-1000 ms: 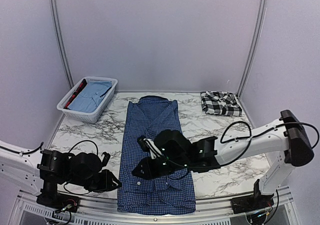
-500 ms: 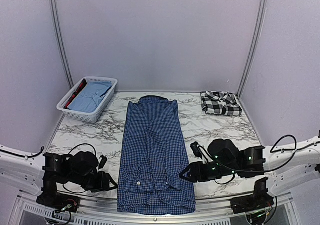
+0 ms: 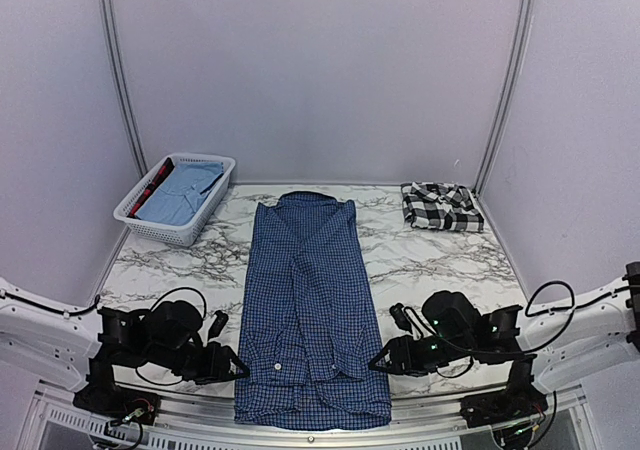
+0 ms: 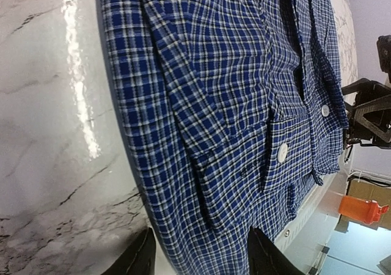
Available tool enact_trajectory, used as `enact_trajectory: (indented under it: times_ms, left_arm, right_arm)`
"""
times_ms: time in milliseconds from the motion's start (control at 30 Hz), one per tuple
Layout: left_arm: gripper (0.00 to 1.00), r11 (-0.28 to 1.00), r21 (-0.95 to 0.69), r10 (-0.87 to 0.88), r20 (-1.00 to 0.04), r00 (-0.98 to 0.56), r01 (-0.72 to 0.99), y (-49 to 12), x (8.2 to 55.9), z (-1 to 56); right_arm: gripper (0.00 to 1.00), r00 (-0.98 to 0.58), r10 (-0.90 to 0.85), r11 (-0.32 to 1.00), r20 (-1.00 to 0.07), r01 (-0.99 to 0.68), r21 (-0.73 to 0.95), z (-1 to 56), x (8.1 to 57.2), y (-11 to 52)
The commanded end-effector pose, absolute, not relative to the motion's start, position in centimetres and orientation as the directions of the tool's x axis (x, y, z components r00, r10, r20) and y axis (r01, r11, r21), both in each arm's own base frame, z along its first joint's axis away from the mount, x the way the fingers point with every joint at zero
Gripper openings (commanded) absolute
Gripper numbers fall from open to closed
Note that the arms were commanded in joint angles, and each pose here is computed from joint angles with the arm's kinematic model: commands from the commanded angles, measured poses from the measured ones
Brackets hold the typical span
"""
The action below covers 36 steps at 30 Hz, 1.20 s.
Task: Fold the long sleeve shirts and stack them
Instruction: Pick up the rectangle-folded shirt from the center of the board.
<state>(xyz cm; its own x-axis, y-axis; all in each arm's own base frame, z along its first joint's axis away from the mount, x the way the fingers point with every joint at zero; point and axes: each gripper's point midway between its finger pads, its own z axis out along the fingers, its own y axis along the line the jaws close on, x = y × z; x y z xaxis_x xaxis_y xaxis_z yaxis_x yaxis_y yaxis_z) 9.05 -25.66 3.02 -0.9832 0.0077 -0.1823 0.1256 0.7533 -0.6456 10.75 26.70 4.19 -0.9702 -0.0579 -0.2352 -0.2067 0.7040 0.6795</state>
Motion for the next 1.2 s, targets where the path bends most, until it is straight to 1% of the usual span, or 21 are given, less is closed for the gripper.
enact_trajectory:
  times_ms: [0, 100, 233, 300, 333, 400, 467, 500, 567, 700, 767, 967, 1000, 1100, 1167]
  left_arm:
    - [0.52, 0.767, -0.63, 0.039, -0.147, -0.988, 0.124, -25.8, 8.6, 2.0]
    - [0.51, 0.778, -0.619, 0.036, -0.129, -0.991, 0.109, -25.7, 8.5, 1.6]
    - [0.44, 0.798, -0.596, 0.027, -0.109, -0.994, 0.087, -25.6, 8.5, 1.1]
    - [0.4, 0.818, -0.569, 0.024, -0.103, -0.994, 0.079, -25.2, 8.6, 0.7]
    - [0.4, 0.834, -0.547, 0.022, -0.103, -0.994, 0.075, -24.7, 8.6, 0.5]
    - [0.41, 0.858, -0.509, 0.02, -0.105, -0.994, 0.071, -24.0, 8.7, 0.2]
    - [0.49, 0.865, -0.497, 0.027, -0.1, -0.995, 0.073, -23.8, 8.5, 0.2]
    - [0.51, 0.864, -0.497, 0.031, -0.095, -0.995, 0.075, -23.8, 8.5, 0.2]
    - [0.52, 0.867, -0.491, 0.049, -0.083, -0.995, 0.084, -24.0, 8.3, -0.1]
    - [0.51, 0.872, -0.479, 0.081, -0.061, -0.995, 0.1, -24.8, 8.2, -0.6]
    - [0.48, 0.869, -0.483, 0.086, -0.063, -0.994, 0.106, -25.3, 8.4, -0.4]
    - [0.36, 0.853, -0.515, 0.067, -0.05, -0.996, 0.083, -25.9, 8.3, -0.2]
    - [0.34, 0.848, -0.524, 0.061, -0.046, -0.997, 0.076, -25.9, 8.2, -0.2]
    - [0.29, 0.841, -0.537, 0.052, -0.043, -0.998, 0.067, -26.1, 8.2, -0.1]
    - [0.28, 0.841, -0.538, 0.049, -0.039, -0.998, 0.062, -26.1, 8.2, -0.1]
  right_arm:
    - [0.57, -0.971, -0.062, 0.624, -0.229, -0.217, 0.751, 5.6, 10.8, 28.6]
    - [0.56, -0.973, -0.066, 0.618, -0.221, -0.214, 0.757, 5.5, 10.7, 28.7]
    - [0.56, -0.977, -0.074, 0.608, -0.201, -0.204, 0.768, 5.1, 10.4, 29.0]
    - [0.53, -0.979, -0.077, 0.612, -0.189, -0.196, 0.766, 4.6, 10.3, 29.0]
    - [0.51, -0.98, -0.077, 0.615, -0.185, -0.193, 0.765, 4.4, 10.2, 28.9]
    - [0.48, -0.981, -0.072, 0.621, -0.179, -0.185, 0.762, 4.2, 10.2, 28.7]
    - [0.48, -0.982, -0.062, 0.634, -0.178, -0.176, 0.753, 4.0, 10.2, 28.3]
    - [0.49, -0.982, -0.057, 0.636, -0.18, -0.175, 0.752, 4.0, 10.3, 28.2]
    - [0.5, -0.983, -0.052, 0.637, -0.176, -0.169, 0.752, 3.9, 10.2, 28.1]
    - [0.49, -0.985, -0.067, 0.638, -0.161, -0.166, 0.752, 3.4, 10.2, 28.7]
    - [0.46, -0.985, -0.074, 0.636, -0.157, -0.168, 0.754, 3.4, 10.2, 29.0]
    - [0.34, -0.984, -0.079, 0.632, -0.16, -0.174, 0.755, 3.6, 10.4, 29.5]
    - [0.31, -0.984, -0.079, 0.631, -0.161, -0.174, 0.756, 3.7, 10.4, 29.6]
    - [0.28, -0.984, -0.074, 0.63, -0.164, -0.174, 0.757, 3.9, 10.6, 29.7]
    - [0.3, -0.984, -0.073, 0.627, -0.163, -0.172, 0.76, 4.0, 10.7, 29.9]
